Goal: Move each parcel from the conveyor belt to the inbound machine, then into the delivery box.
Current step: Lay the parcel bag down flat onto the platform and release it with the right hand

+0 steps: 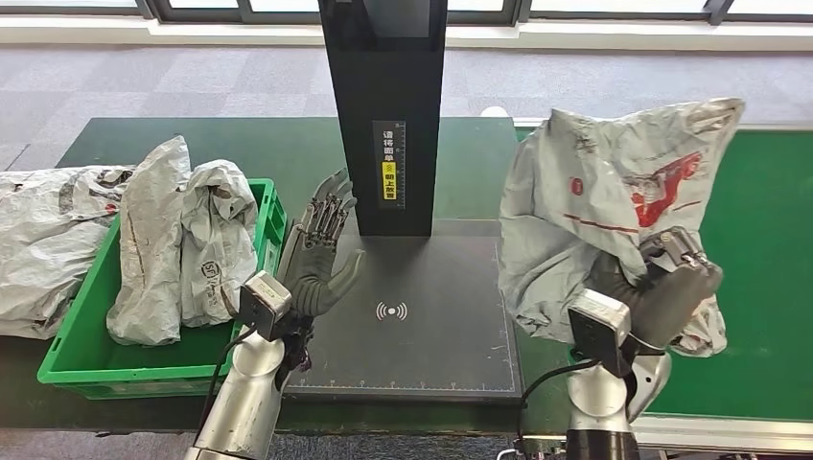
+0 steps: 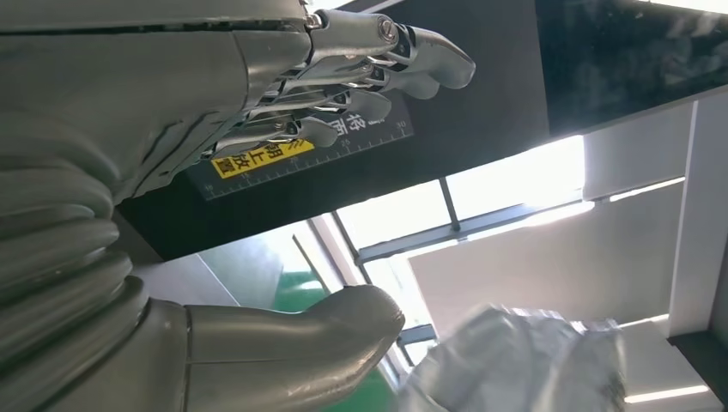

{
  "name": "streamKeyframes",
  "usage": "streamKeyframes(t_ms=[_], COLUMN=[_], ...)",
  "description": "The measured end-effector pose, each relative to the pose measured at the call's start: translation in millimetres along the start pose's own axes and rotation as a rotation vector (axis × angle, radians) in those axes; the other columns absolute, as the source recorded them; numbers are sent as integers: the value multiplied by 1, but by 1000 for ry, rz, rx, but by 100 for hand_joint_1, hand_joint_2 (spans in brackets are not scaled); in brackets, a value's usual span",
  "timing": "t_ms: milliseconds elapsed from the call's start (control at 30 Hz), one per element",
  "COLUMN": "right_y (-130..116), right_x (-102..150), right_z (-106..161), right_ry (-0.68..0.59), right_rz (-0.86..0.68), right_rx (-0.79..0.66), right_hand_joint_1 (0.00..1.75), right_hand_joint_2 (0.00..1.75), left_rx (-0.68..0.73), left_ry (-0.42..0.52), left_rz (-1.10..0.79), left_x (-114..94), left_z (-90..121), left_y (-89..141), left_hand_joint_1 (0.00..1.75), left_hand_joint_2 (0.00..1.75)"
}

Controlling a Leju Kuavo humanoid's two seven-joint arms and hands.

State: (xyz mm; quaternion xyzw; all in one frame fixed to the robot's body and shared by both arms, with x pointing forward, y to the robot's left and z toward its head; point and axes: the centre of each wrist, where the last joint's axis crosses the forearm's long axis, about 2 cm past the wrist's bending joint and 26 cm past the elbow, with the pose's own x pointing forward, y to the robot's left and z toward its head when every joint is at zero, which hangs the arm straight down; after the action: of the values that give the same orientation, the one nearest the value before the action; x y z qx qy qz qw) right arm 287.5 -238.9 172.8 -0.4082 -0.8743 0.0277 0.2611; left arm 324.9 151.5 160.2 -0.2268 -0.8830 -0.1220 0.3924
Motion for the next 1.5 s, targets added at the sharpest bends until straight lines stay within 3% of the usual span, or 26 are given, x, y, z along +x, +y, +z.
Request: streamKeyframes(t_ms=[233,533,567,667,700,800,1100,1500], right_y=[41,58,60,65,67,70,76,80], right_x=[23,27,27,23,22,19,15,14], right_z=[24,45,48,61,66,81,105,113], right_ry=[-17,25,33,76,91,124,218,347], right_rz=[-142,-207,-216,-240,-241,-238,-278,-455], right_rx=[204,314,331,391,409,460,552,597], right_hand_joint_1=[175,175,144,27,13,0,0,0], right_hand_joint_2=[175,175,175,44,0,0,0,0], left_rx=[8,14,15,28,32,37,36,0], left_ry=[-8,-2,-2,-6,-8,-14,-48,-57], left_rz=[14,25,26,31,35,50,161,179], left_x=[-2,-4,-5,-5,-5,-5,-5,-3], left_z=[-7,-7,-7,-9,-9,-10,-11,-12], left_y=[-2,-4,-4,-6,-7,-9,-9,-11], left_hand_joint_1=[0,0,0,0,0,0,0,0], left_hand_joint_2=[175,175,175,175,175,175,175,175])
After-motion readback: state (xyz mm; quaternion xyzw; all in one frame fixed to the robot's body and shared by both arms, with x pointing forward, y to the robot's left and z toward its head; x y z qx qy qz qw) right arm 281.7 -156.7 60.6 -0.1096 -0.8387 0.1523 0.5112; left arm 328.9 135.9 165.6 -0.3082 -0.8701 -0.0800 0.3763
